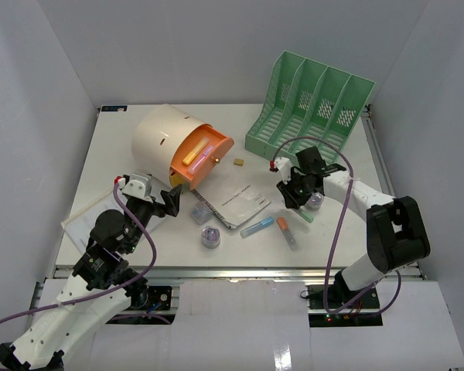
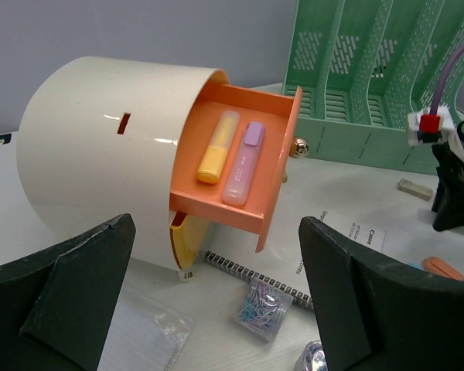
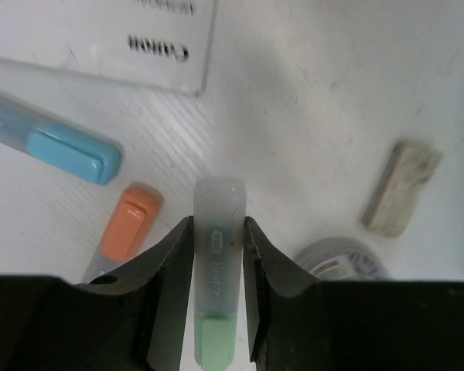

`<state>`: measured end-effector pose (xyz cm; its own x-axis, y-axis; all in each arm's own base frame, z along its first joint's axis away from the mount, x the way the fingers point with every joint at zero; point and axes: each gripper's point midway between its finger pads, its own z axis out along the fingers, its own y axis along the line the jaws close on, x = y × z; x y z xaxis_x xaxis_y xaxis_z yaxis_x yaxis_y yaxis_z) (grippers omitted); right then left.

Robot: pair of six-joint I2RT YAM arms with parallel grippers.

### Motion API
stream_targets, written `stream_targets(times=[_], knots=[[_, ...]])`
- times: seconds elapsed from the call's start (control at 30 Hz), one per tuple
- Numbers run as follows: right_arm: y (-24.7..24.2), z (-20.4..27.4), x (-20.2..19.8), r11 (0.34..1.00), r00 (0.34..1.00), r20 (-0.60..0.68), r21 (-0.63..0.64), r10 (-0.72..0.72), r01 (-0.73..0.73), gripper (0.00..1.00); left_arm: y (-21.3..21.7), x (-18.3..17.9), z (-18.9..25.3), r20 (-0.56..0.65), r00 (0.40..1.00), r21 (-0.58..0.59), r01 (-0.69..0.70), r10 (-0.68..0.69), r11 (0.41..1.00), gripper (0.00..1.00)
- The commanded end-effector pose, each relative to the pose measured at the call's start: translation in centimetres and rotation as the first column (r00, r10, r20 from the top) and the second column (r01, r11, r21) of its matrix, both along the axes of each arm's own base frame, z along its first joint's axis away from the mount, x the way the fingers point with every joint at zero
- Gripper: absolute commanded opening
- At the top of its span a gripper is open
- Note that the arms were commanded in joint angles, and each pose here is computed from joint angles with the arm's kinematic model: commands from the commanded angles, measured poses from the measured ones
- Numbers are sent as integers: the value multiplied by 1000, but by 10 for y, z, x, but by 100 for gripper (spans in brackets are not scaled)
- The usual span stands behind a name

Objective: Organize the desk

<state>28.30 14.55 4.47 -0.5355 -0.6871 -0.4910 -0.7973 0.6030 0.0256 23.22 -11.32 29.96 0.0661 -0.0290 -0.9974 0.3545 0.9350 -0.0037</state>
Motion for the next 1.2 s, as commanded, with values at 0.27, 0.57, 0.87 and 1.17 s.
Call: stream_targets(times=[0.27,0.57,0.87,1.17], knots=[[98,212,88,872,745,540,41,391,-487,9,-4,-5,0,20,999,-1,35,-35,999,98],[206,290,98,726,236,754,-419,613,-546,11,0,0,-6,8,1000,18,6,-6,1000,98],[296,317,69,599,-48,737,-584,674,-548,12,4,-2,-3,23,1000,15,-6,6,1000,98],[322,291,48,572,-3,747,-512,665,-641,22,12,-10,8,65,998,-14,-16,17,1000,98]])
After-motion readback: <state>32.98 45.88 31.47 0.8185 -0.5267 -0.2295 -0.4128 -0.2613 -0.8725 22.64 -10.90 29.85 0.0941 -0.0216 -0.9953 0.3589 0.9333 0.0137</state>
